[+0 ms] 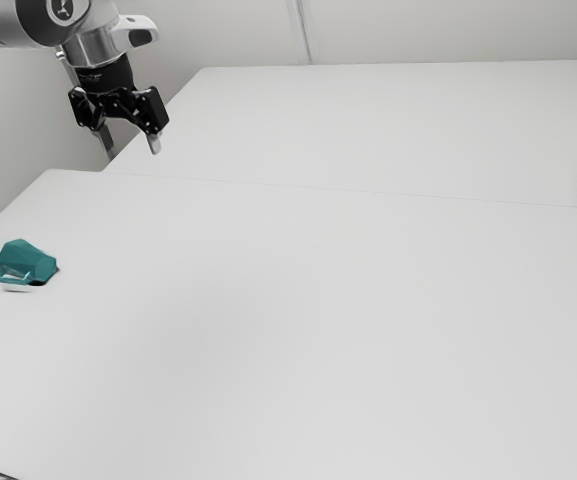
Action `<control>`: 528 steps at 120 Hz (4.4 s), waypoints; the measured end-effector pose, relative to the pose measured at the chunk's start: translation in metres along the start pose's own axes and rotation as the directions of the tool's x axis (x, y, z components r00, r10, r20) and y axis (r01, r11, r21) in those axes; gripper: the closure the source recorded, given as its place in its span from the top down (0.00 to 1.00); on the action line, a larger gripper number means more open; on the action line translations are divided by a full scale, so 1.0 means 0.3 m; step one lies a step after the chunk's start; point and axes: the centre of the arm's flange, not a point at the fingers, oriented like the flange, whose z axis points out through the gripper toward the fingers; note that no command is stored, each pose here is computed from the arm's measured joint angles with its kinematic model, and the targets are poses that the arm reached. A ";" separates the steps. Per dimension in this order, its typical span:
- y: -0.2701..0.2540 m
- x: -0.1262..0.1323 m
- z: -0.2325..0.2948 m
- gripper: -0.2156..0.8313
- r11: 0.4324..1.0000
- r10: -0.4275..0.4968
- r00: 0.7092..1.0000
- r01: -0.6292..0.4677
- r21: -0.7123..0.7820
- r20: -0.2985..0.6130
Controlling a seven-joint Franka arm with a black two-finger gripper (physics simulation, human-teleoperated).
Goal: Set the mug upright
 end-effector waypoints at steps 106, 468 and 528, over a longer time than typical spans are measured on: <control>-0.729 -0.120 0.067 0.78 0.957 -0.288 0.957 0.289 -0.015 0.042; -2.101 -0.301 1.200 0.78 0.848 -0.120 0.734 -0.274 -0.453 -0.669; -2.003 -0.172 1.283 0.78 0.814 -0.136 0.724 -0.308 -0.493 -0.676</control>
